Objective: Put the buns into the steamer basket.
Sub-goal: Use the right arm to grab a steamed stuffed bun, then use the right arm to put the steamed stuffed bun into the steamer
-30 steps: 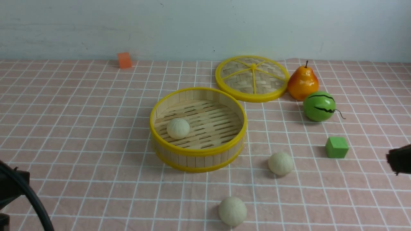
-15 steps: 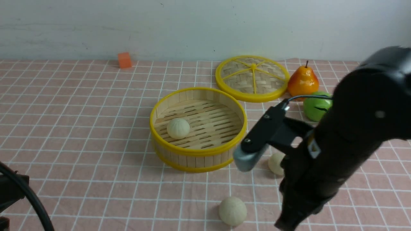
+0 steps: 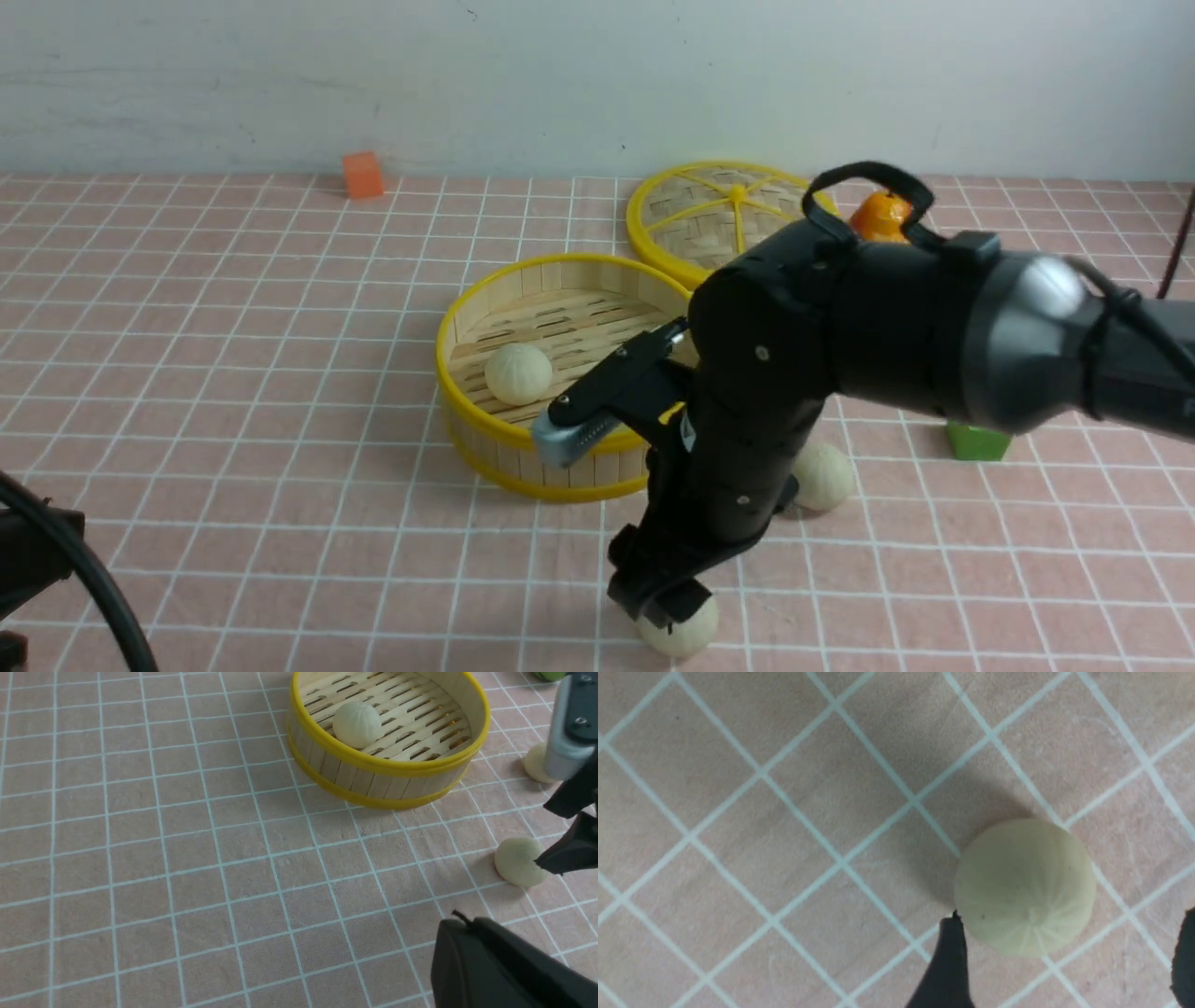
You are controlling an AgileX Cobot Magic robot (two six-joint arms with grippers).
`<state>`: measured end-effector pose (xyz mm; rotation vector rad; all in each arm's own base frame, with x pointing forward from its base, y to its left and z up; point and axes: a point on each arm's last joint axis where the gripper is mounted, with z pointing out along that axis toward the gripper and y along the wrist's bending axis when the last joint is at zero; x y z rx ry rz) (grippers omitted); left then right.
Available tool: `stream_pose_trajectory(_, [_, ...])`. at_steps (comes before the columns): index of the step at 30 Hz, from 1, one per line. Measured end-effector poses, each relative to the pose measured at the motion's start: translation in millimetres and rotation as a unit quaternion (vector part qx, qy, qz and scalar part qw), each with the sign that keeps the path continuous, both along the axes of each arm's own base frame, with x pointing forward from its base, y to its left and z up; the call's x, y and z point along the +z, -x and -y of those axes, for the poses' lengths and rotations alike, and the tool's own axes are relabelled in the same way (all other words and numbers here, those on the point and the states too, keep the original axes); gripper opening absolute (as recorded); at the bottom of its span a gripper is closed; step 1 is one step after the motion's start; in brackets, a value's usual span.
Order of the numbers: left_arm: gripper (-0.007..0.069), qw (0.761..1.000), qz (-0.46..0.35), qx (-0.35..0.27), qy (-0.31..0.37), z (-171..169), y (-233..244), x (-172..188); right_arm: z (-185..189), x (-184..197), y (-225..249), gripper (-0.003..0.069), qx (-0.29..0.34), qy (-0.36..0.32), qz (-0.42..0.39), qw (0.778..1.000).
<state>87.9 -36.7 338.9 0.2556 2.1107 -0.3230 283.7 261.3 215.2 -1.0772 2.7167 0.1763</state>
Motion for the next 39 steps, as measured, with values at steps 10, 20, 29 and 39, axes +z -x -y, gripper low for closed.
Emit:
stream_pose_trajectory(10, [-0.0011,1.0,-0.003,0.0,-0.001,-0.1,0.3,-0.5,-6.9,-24.7,-7.9,0.022,-0.004,0.004,-0.005,1.0])
stream_pose_trajectory(20, [-0.0006,1.0,-0.003,0.0,-0.002,-0.2,0.3,-0.6,-17.6,32.4,-24.5,0.0015,0.026,0.005,0.034,0.999])
stream_pose_trajectory(29, [0.0,1.0,-0.003,0.0,-0.002,-0.2,0.3,-0.6,-22.8,79.7,-78.4,0.0015,-0.022,-0.054,0.143,0.988])
stream_pose_trajectory(39, [0.0008,1.0,-0.008,0.0,-0.004,-0.4,0.7,-1.4,-31.2,5.0,-118.2,0.0117,-0.067,-0.045,0.115,0.99])
